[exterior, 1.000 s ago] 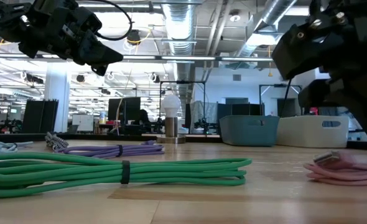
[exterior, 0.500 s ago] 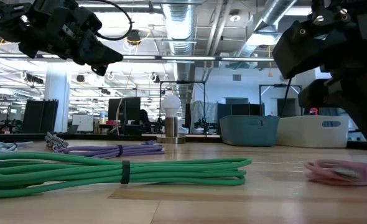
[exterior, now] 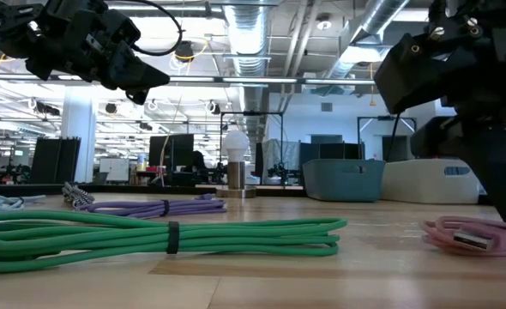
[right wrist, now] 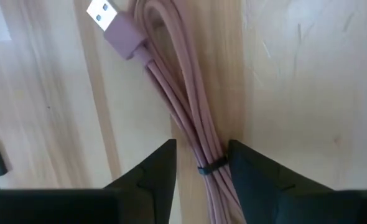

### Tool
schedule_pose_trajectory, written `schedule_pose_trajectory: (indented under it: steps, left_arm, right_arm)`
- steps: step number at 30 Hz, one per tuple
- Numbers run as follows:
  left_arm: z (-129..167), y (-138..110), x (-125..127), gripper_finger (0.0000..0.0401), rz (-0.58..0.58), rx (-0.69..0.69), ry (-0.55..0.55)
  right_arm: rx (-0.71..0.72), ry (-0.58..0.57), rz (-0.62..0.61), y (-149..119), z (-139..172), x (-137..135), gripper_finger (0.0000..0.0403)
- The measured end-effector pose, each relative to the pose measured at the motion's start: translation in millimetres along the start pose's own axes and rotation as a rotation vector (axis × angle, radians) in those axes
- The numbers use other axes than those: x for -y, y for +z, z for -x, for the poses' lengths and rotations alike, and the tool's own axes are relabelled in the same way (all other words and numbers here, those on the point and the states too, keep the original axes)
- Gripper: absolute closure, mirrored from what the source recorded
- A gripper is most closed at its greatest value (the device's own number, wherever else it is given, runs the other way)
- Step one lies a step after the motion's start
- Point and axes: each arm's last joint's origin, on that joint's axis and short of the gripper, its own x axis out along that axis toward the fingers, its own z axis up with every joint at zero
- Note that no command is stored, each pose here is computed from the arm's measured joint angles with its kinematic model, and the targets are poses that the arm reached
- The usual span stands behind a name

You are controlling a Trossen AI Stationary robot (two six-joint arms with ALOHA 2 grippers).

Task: Pick & Place USB Port
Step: Put the pink charger cable into the gray bin

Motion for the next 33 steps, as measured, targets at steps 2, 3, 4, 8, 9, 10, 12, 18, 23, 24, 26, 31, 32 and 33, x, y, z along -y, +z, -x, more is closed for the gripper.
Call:
schedule_pose_trajectory:
  steps: [2, 3, 4, 8, 9, 10, 12, 18, 23, 24, 26, 31, 32, 33]
  left_arm:
    - [0.0, 0.0, 0.0, 0.0389, 0.0, 0.0, 0.0]
    - [0.0, 0.0, 0.0, 0.0389, 0.0, 0.0, 0.0]
    - [0.0, 0.0, 0.0, 0.0389, 0.0, 0.0, 0.0]
    - [0.0, 0.0, 0.0, 0.0389, 0.0, 0.0, 0.0]
    - [0.0, 0.0, 0.0, 0.0389, 0.0, 0.0, 0.0]
    - [0.0, 0.0, 0.0, 0.0389, 0.0, 0.0, 0.0]
    - [0.0, 0.0, 0.0, 0.0389, 0.0, 0.0, 0.0]
    - [0.0, 0.0, 0.0, 0.0389, 0.0, 0.0, 0.0]
    - [0.0, 0.0, 0.0, 0.0389, 0.0, 0.0, 0.0]
    - [0.0, 0.0, 0.0, 0.0389, 0.0, 0.0, 0.0]
    - [0.0, 0.0, 0.0, 0.0389, 0.0, 0.0, 0.0]
    - [0.0, 0.0, 0.0, 0.0389, 0.0, 0.0, 0.0]
    - [0.0, 0.0, 0.0, 0.0389, 0.0, 0.0, 0.0]
    - [0.0, 0.0, 0.0, 0.0389, 0.0, 0.0, 0.0]
  right_arm:
    - [-0.003, 0.006, -0.007, -1.0, -1.1, 1.0, 0.0274]
    - [-0.006, 0.004, -0.008, -1.3, -1.2, 1.2, 0.028]
    - [-0.006, 0.0, -0.008, -1.4, -1.4, 1.5, 0.0287]
    - [-0.008, -0.009, -0.009, -1.9, -1.5, 2.1, 0.0331]
    - [-0.009, -0.011, -0.009, -2.1, -1.5, 2.2, 0.0346]
    - [-0.01, -0.011, -0.009, -2.1, -1.5, 2.2, 0.0361]
    - [-0.012, -0.008, -0.002, -2.3, -1.2, 2.0, 0.0387]
    - [-0.022, 0.004, -0.006, -1.7, -1.9, 3.3, 0.039]
    - [-0.026, 0.007, -0.016, 1.2, 0.8, 4.2, 0.0396]
    - [-0.025, 0.007, -0.019, 2.6, 2.1, 4.6, 0.0396]
    - [-0.022, 0.003, -0.011, 4.1, 5.8, 4.5, 0.0399]
    - [0.013, -0.061, -0.015, -0.4, 24.3, 8.6, 0.04]
    - [0.028, -0.075, -0.021, -1.4, 29.6, 9.5, 0.0401]
    - [0.052, -0.089, -0.026, -2.2, 35.8, 9.8, 0.0401]
